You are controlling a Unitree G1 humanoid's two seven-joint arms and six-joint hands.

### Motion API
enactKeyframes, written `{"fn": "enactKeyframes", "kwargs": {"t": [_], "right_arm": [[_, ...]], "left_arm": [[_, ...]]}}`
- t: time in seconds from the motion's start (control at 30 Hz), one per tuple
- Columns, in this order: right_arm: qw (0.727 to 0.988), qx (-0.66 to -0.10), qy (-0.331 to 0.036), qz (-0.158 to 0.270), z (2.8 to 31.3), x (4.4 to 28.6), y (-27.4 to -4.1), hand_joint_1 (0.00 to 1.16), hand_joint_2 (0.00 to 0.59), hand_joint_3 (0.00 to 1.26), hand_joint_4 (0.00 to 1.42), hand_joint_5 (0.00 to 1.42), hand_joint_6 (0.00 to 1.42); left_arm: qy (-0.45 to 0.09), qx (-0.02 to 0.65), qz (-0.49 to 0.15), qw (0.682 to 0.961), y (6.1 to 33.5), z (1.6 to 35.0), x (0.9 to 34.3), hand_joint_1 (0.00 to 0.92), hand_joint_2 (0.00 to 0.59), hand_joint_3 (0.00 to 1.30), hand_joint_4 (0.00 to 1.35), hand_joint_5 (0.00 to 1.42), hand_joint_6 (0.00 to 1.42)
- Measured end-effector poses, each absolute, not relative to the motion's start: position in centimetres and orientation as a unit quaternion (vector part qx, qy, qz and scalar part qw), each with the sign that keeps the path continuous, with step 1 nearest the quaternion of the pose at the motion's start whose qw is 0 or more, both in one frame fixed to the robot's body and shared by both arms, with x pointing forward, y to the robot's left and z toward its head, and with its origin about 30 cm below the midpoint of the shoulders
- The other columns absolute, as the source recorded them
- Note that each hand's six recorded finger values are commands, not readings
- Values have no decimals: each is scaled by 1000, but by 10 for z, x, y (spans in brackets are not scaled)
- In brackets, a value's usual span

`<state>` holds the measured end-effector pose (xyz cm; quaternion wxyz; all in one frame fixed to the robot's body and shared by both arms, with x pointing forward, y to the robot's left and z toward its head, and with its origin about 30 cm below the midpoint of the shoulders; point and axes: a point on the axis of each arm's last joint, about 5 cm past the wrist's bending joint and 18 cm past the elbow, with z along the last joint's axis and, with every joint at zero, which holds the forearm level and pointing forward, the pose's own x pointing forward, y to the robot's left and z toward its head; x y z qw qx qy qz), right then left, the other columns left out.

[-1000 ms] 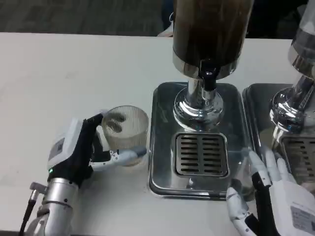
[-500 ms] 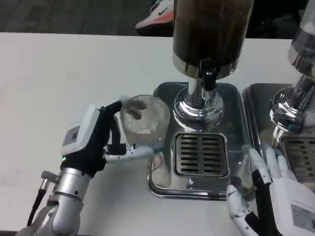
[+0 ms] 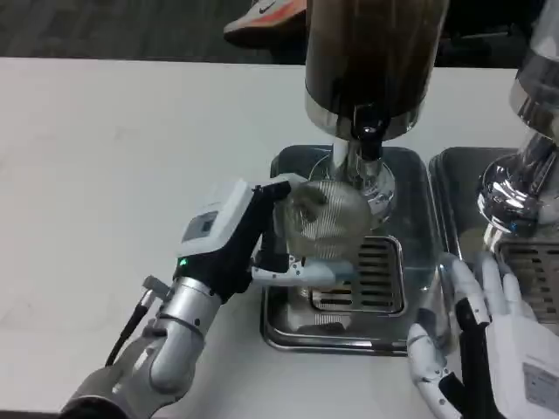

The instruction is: Grasp the cup under the faucet to collect the drink, then remove the cup.

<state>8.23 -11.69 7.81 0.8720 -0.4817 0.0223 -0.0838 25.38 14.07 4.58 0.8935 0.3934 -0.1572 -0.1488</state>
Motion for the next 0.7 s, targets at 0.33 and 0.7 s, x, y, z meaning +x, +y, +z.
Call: {"fn": "enactKeyframes", "kwargs": {"t": [0.33,0.7], "right_arm": [[873,-476,27,-103,79,78,-113,19,510,124,0,0,92],[871,-473,32,-127,81,73,-116,24,510,124,0,0,96]], "left_arm": [[-153,408,-172,883,112,54,268,607,16,798,986,1162,1346],[-161,415,-192,875,104,54,268,580,0,740,855,1027,1233]]}}
